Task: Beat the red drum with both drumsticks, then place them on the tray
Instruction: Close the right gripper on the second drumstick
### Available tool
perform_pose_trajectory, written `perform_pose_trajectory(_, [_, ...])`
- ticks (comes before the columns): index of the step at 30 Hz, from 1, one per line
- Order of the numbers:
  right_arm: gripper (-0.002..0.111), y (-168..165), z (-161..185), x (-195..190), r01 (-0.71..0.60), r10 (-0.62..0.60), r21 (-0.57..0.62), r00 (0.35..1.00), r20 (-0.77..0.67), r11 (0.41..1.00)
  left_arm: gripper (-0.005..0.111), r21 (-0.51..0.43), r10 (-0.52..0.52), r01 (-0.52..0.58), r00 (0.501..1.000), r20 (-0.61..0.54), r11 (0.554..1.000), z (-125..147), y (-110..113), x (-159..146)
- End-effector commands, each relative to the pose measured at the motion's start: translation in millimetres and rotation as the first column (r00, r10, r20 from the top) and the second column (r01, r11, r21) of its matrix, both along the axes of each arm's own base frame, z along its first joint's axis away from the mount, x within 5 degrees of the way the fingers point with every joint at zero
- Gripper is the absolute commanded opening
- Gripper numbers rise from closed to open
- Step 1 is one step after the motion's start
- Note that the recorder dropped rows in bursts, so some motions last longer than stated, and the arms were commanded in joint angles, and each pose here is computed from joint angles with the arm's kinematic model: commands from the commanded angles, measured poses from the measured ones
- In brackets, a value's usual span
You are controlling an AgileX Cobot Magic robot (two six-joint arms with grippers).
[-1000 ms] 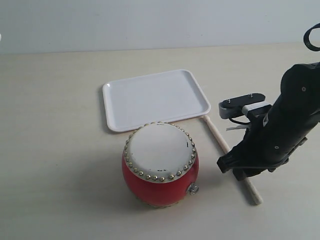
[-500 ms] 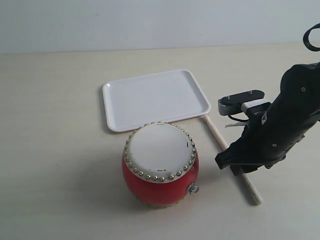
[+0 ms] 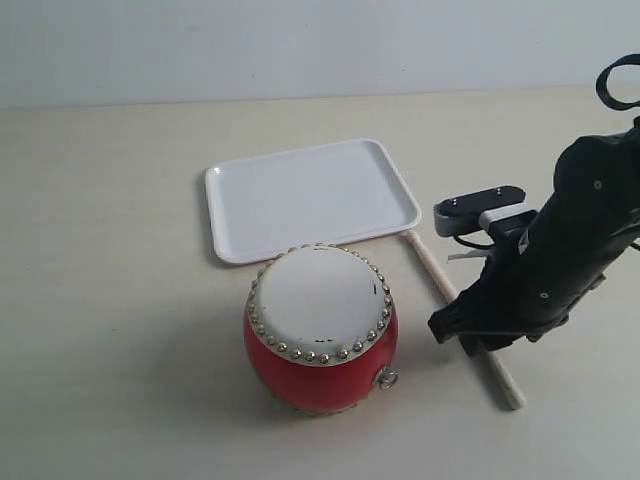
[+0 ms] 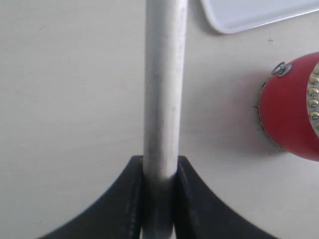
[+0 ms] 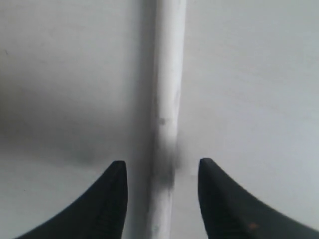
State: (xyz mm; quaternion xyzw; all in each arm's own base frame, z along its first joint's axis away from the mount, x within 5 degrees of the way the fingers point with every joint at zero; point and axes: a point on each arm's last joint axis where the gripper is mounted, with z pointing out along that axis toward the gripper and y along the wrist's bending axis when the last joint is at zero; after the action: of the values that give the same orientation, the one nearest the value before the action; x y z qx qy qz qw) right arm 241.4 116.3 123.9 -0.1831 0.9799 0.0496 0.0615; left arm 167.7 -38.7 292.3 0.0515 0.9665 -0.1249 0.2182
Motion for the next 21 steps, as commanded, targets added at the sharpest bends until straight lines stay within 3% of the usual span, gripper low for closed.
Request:
perform_pose_trajectory(1, [0.043,-1.4,-12.8,-0.3,0.006,-0.007,-0.018,0.999,-0.039,1.000,0.000,-0.016,0.010,-0.009,1.000,0.019,1.000,3.6,-0.5,0.3])
perform_pose_trajectory(9, [0.040,-1.3,-14.0,-0.2,0.006,-0.007,-0.020,0.999,-0.042,1.000,0.000,-0.016,0.010,-0.009,1.000,0.019,1.000,3.6,-0.5,0.3])
perform_pose_trajectory(18, [0.001,-0.8,-14.0,-0.7,0.020,-0.020,-0.013,0.999,-0.049,1.000,0.000,-0.016,0.010,-0.009,1.000,0.019,1.000,3.6,-0.5,0.3])
perform_pose_trajectory(21, [0.000,-0.8,-14.0,-0.9,0.023,-0.024,-0.013,0.998,-0.052,1.000,0.000,-0.016,0.010,-0.009,1.000,0.019,1.000,3.6,-0.5,0.3])
